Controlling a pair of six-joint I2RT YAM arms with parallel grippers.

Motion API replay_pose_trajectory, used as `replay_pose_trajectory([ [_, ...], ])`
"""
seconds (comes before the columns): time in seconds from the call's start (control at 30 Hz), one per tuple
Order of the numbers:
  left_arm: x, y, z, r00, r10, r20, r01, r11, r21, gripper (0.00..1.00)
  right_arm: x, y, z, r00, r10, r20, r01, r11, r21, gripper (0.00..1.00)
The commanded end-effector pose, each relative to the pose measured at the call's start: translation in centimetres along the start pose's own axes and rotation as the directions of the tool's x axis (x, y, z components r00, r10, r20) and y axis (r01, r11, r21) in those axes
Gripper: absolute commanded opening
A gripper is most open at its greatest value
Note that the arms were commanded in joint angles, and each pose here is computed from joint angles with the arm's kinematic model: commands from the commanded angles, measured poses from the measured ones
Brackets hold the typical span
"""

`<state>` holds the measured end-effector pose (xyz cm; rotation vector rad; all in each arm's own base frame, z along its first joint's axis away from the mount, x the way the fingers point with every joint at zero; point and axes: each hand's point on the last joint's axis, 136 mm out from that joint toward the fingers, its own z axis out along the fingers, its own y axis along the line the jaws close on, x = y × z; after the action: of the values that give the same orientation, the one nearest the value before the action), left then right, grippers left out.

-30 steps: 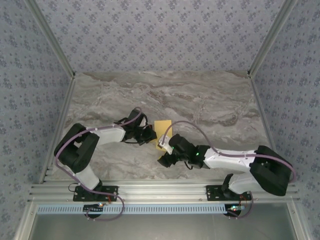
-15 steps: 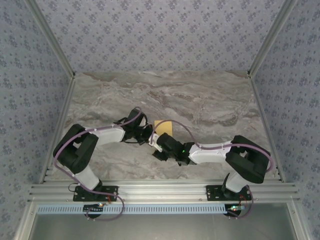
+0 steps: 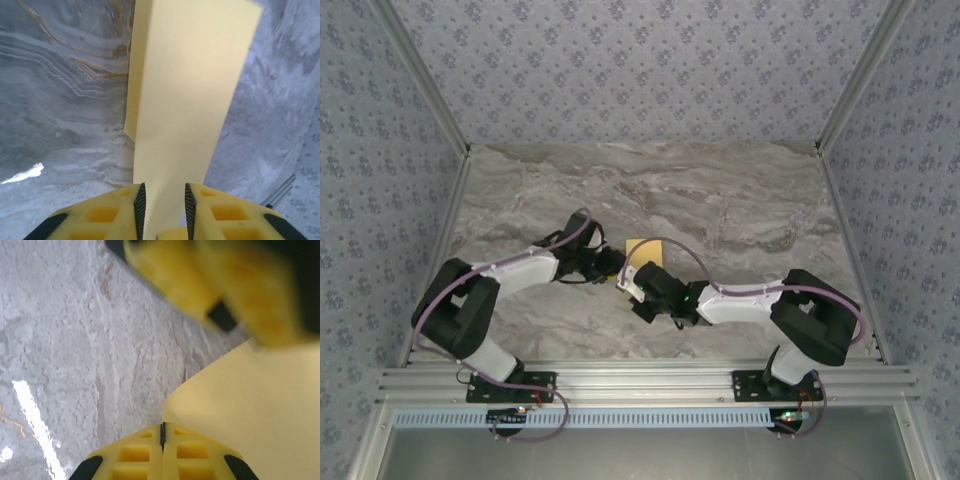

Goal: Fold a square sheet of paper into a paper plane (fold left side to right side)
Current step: Third fold the triangle at the center of the table.

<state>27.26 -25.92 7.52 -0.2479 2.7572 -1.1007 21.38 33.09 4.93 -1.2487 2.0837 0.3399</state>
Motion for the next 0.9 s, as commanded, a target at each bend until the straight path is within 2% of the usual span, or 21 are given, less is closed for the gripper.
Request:
replay_pose_trajectory([
  [0.0,-1.2,-1.7,-2.8,0.998,0.057,0.036,-0.058,0.998,0.028,0.31,0.2,0.4,-0.5,0.998,0.063,-0.028,-0.065,0.996,-0.065,0.0],
  [0.17,-2.8,-3.3,-2.8,0.995,0.098,0.032,-0.1,0.993,0.055,0.24,-0.3,-0.1,-0.5,0.993,0.119,-0.022,-0.12,0.989,-0.09,0.0],
  [0.33,-4.9,-4.2,0.4,0.992,0.125,-0.014,-0.123,0.99,0.072,0.14,-0.5,-0.4,-0.3,0.985,0.17,-0.026,-0.172,0.979,-0.112,0.0],
  [0.47,-6.1,-4.9,2.9,0.99,0.136,-0.034,-0.133,0.988,0.084,0.11,-0.6,-0.6,-0.2,0.98,0.198,-0.027,-0.199,0.972,-0.122,0.0],
  [0.6,-6.2,-5.5,5.6,0.983,0.162,-0.084,-0.155,0.984,0.084,0.1,-0.6,-0.7,-0.2,0.975,0.221,-0.034,-0.223,0.965,-0.135,0.0],
  [0.87,-5.0,-3.1,10.1,0.972,0.149,-0.183,-0.149,0.989,0.012,0.08,-0.5,-1.0,-0.1,0.951,0.304,-0.053,-0.309,0.933,-0.187,0.0],
])
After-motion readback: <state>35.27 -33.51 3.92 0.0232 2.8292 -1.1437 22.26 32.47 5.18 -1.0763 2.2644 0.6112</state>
